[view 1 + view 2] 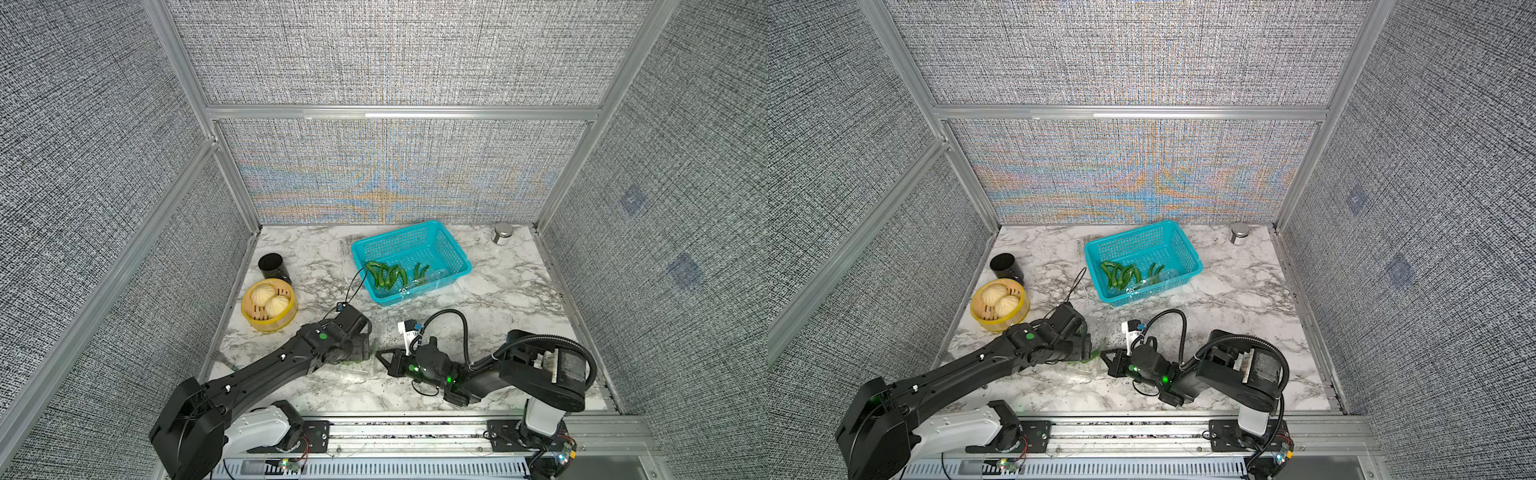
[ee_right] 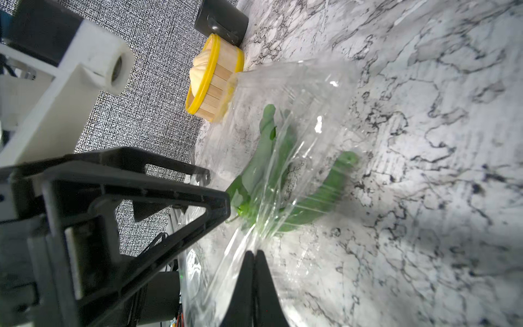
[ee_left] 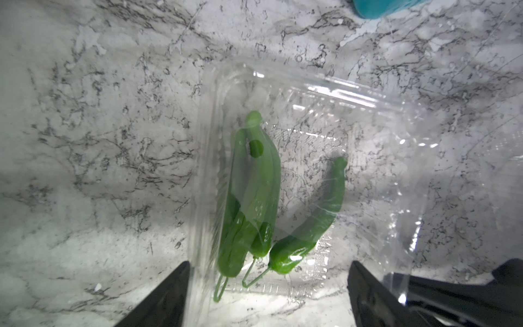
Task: Take small green peppers out of containers
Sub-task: Open the packing box at the center of the board.
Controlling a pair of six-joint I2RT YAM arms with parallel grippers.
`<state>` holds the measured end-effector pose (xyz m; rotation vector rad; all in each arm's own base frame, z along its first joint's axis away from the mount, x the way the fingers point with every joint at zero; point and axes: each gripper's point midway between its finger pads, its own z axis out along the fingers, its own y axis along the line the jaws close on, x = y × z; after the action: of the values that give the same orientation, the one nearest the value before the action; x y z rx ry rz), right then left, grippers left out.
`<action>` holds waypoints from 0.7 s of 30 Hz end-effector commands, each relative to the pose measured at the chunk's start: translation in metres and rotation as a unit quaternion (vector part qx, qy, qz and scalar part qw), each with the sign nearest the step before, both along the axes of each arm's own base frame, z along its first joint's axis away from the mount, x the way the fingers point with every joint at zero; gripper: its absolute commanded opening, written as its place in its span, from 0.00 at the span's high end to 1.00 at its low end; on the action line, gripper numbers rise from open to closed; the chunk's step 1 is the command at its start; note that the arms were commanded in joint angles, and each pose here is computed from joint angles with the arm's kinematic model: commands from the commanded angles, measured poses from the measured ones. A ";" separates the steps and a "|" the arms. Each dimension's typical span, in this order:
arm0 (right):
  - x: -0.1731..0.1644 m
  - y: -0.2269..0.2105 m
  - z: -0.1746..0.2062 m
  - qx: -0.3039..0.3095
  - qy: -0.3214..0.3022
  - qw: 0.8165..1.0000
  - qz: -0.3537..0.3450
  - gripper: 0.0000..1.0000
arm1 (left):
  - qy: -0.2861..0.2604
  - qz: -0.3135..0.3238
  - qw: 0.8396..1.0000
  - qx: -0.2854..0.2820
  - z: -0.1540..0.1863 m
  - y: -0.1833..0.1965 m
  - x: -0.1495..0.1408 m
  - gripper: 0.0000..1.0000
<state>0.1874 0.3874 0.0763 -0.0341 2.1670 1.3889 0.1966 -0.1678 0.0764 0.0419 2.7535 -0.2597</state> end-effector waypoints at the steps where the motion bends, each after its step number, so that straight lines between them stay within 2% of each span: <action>1: -0.004 -0.002 -0.007 -0.016 0.005 1.000 0.010 0.98 | -0.015 -0.023 0.999 -0.019 0.013 -0.013 0.002 0.14; 8: -0.004 -0.001 -0.004 -0.013 0.004 1.000 0.011 1.00 | -0.064 -0.056 0.996 0.019 0.050 -0.017 0.007 0.14; 17: -0.005 -0.004 0.004 -0.005 -0.002 1.000 0.010 1.00 | -0.072 -0.036 0.994 0.071 0.053 0.003 0.004 0.13; 21: -0.007 -0.006 0.011 -0.001 -0.006 1.000 0.011 1.00 | -0.087 -0.037 0.993 0.070 0.064 0.007 0.004 0.13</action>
<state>0.1802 0.3812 0.0792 -0.0538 2.1945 1.3875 0.2002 -0.1689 0.1343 0.2023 2.6128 -0.1226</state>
